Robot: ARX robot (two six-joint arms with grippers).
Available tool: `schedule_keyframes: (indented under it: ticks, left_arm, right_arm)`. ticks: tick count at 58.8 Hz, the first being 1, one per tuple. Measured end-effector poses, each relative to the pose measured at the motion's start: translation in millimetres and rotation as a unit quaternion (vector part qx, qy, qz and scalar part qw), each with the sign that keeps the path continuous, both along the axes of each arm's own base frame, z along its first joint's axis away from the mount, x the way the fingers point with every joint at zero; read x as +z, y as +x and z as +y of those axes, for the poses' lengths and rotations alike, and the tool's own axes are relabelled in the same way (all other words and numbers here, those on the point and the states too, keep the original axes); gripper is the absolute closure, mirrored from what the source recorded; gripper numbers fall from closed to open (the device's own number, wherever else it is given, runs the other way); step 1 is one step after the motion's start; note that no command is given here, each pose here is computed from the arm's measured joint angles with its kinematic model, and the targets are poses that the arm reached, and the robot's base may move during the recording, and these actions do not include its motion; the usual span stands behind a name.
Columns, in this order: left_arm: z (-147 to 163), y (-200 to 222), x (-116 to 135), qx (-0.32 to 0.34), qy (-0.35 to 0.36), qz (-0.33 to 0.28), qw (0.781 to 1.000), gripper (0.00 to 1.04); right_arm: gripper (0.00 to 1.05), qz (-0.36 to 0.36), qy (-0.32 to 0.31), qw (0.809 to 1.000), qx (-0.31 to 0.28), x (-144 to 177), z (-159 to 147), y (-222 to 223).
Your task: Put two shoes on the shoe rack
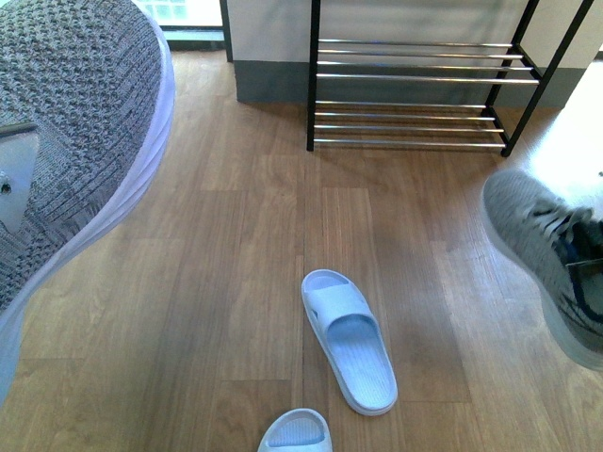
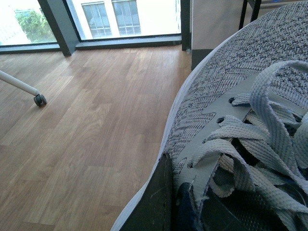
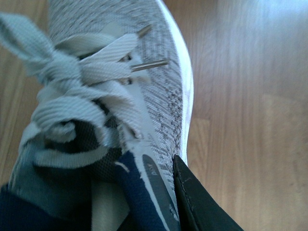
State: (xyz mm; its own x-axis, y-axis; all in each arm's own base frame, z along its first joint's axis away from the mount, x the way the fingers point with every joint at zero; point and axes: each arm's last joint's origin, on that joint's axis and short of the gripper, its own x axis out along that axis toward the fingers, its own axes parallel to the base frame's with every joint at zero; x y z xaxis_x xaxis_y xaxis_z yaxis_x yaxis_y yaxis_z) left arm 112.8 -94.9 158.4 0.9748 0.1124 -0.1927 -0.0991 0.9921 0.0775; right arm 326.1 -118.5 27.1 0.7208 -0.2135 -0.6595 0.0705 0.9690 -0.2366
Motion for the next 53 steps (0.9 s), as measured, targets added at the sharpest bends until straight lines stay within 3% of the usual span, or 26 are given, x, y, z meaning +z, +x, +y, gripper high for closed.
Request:
schedule_keyframes:
  ticks: [18,36,53]
  left_arm:
    - [0,0,0,0.000,0.000,0.000,1.000,1.03]
    - [0,0,0,0.000,0.000,0.000,1.000,1.03]
    - [0,0,0,0.000,0.000,0.000,1.000,1.03]
  right_arm:
    - [1.03,-0.133,-0.066,0.988,0.033,135,33,-90]
    - [1.03,-0.222,-0.086,0.969,0.064,185,72,-166]
    - [1.03,-0.231,-0.090,0.967,0.061,188,73,-169]
